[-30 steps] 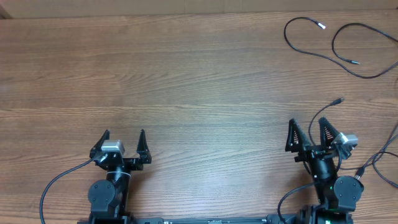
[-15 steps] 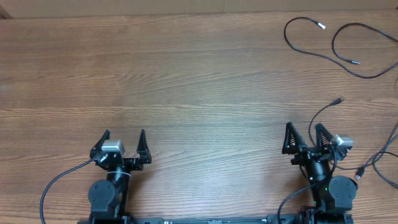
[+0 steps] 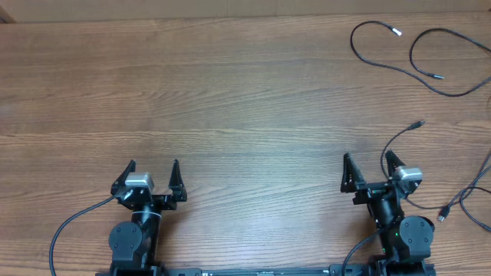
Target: Untangle cables
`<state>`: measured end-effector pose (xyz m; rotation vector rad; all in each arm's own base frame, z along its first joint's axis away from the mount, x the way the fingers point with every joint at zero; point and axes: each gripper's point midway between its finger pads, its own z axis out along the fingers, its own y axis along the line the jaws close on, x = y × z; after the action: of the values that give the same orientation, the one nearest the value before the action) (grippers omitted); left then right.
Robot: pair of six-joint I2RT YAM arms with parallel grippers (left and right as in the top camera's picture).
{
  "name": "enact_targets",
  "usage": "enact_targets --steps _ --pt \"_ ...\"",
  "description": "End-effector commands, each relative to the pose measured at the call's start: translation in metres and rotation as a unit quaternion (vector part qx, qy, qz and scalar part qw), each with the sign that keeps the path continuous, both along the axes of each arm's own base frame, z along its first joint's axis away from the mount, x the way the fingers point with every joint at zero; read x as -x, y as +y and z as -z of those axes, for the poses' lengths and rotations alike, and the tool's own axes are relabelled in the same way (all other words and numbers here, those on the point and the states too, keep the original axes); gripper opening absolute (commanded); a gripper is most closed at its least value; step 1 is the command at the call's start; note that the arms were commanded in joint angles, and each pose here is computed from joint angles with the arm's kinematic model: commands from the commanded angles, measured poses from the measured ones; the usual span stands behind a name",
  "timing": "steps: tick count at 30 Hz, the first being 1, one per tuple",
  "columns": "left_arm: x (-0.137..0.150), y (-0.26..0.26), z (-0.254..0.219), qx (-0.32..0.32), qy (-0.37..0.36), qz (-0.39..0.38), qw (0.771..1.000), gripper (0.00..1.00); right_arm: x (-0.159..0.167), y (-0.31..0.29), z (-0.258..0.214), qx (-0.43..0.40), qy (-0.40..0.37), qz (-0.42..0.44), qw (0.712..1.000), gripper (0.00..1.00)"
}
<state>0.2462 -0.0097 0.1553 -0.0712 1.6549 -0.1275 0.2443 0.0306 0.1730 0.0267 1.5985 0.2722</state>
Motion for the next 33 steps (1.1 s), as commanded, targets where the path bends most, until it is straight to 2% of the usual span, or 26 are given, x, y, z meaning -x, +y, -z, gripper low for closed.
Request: enact_targets --steps 1,33 --pt "0.0003 0.0017 -0.0006 -0.009 -0.004 -0.002 1.000 1.00 0.0015 0.0087 0.0017 0.048 -0.011 -0.026 0.998 1.00" --pt "0.0003 0.0017 -0.0006 -0.009 -0.004 -0.002 1.000 1.00 0.0013 0.0077 0.0007 0.046 -0.013 -0.023 0.999 1.00"
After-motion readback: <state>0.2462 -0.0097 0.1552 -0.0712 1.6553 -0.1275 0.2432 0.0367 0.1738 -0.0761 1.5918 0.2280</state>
